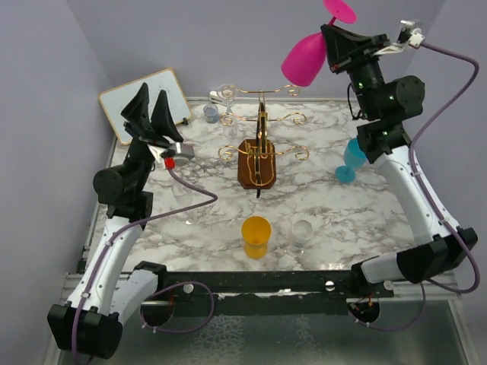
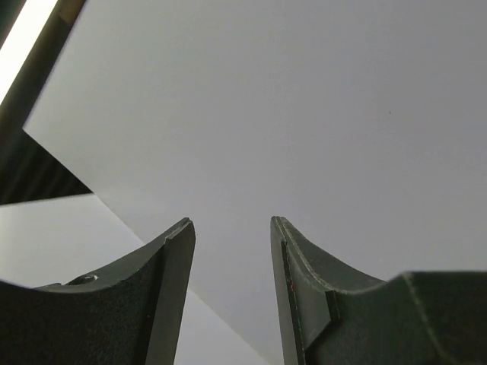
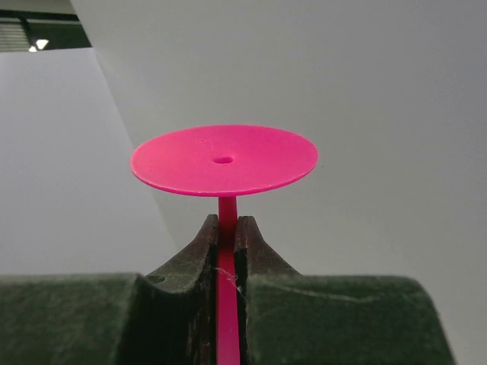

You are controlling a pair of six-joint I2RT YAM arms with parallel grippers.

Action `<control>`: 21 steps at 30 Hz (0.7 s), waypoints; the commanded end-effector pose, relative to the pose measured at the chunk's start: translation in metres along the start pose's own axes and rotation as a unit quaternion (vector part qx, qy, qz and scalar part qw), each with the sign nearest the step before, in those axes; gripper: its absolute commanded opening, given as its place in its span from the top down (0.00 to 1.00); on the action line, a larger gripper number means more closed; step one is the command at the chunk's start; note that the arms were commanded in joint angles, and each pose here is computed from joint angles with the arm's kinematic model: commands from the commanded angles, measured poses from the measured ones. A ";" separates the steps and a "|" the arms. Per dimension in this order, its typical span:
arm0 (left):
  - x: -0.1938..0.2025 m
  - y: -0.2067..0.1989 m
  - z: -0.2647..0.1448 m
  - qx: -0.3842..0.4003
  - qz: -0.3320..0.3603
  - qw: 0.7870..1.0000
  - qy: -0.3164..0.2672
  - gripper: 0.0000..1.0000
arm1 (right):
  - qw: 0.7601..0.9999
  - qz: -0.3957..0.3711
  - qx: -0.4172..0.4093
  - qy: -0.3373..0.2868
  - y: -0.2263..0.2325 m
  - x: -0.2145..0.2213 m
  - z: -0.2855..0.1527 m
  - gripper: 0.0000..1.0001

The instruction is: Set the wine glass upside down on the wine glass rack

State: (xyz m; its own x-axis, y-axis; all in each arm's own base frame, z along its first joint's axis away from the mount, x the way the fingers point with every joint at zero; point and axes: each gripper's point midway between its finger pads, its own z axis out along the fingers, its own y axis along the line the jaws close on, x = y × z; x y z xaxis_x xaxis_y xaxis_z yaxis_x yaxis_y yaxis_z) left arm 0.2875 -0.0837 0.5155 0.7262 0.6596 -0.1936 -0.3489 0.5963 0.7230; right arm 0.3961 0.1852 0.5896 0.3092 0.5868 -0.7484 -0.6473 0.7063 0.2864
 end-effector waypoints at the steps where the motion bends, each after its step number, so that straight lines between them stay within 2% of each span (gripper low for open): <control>1: 0.046 -0.018 -0.008 0.045 -0.144 0.975 0.162 0.53 | 0.989 -0.132 0.069 0.000 -0.030 -0.012 -0.026 0.99; 5: 0.069 -0.031 -0.022 0.074 -0.216 0.936 0.269 0.53 | 0.975 -0.196 0.108 0.006 -0.054 -0.004 -0.041 0.99; 9: 0.080 -0.043 -0.045 0.091 -0.251 0.900 0.345 0.54 | 0.964 -0.231 0.125 0.028 -0.074 0.016 -0.053 0.99; 14: 0.084 -0.063 -0.072 0.099 -0.286 0.869 0.392 0.54 | 0.943 -0.298 0.146 0.028 -0.099 0.030 -0.074 0.99; 18: 0.087 -0.079 -0.093 0.108 -0.319 0.846 0.413 0.54 | 0.945 -0.274 0.157 0.085 -0.130 0.057 -0.081 0.99; 21: 0.087 -0.087 -0.104 0.118 -0.322 0.838 0.424 0.54 | 0.944 -0.276 0.149 0.104 -0.140 0.075 -0.087 0.99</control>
State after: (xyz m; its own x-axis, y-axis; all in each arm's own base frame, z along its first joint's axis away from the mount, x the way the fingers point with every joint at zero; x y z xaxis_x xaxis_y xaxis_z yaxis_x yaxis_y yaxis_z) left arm 0.3313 -0.0360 0.3843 0.0703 0.4360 -0.8972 0.1503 0.8845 0.4416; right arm 0.4423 0.1010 0.4483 0.3733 0.0516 -0.9263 -0.1853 0.9825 -0.0200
